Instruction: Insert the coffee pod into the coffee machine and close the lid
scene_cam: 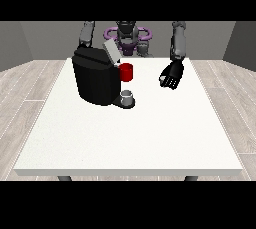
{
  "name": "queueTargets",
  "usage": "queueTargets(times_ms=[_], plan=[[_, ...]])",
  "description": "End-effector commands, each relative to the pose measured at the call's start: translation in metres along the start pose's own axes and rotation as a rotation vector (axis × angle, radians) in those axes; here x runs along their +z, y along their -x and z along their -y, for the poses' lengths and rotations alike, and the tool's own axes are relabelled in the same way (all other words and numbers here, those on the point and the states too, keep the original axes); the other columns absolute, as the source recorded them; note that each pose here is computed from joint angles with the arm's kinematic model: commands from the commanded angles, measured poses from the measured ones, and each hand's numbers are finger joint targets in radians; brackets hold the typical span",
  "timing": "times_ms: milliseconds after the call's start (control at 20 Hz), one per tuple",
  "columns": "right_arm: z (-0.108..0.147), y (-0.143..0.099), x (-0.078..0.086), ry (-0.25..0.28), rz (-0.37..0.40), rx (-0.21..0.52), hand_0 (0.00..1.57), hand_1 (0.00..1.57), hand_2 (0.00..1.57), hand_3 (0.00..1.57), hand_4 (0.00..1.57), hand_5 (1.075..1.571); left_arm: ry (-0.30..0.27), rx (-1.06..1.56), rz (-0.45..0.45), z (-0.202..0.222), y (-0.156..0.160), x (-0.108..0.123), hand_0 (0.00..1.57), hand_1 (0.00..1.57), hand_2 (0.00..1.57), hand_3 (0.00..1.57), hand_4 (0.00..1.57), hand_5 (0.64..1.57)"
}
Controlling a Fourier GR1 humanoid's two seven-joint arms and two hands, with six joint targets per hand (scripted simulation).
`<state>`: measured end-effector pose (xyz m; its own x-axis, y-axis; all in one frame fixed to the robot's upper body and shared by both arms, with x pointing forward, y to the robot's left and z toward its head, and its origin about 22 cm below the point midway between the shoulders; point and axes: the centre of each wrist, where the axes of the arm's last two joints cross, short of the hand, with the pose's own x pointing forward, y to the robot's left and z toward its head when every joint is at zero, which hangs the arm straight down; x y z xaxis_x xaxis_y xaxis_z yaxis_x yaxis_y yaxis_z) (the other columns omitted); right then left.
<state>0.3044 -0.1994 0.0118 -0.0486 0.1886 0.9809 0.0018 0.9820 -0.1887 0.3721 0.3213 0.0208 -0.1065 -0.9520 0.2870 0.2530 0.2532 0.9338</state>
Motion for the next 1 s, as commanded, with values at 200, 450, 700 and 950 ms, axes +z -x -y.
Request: queueTargets(times_ms=[200, 450, 700, 950], plan=[[0.009, 0.026, -0.001, 0.086, -0.072, 0.057, 0.00, 0.00, 0.00, 0.00, 0.00, 1.571, 0.085, -0.049, 0.040, 0.016, -0.021, -0.012, 0.91, 0.91, 1.05, 0.96, 0.41, 1.571], [0.015, 0.031, 0.006, 0.068, -0.109, 0.079, 0.00, 0.00, 0.00, 0.00, 0.00, 1.571, 0.069, 0.019, 0.076, 0.014, -0.021, -0.017, 1.28, 1.28, 1.31, 1.24, 0.50, 1.571], [0.015, 0.036, 0.003, 0.067, -0.125, 0.071, 0.00, 0.00, 0.00, 0.00, 0.00, 1.571, 0.046, 0.136, 0.155, -0.022, -0.036, -0.030, 1.45, 1.45, 1.43, 1.36, 0.52, 1.571], [0.003, 0.048, 0.009, 0.046, -0.158, 0.082, 0.00, 0.00, 0.00, 0.00, 0.00, 1.571, 0.082, 0.129, 0.170, -0.045, -0.064, -0.043, 1.38, 1.38, 1.38, 1.33, 0.49, 1.571]])
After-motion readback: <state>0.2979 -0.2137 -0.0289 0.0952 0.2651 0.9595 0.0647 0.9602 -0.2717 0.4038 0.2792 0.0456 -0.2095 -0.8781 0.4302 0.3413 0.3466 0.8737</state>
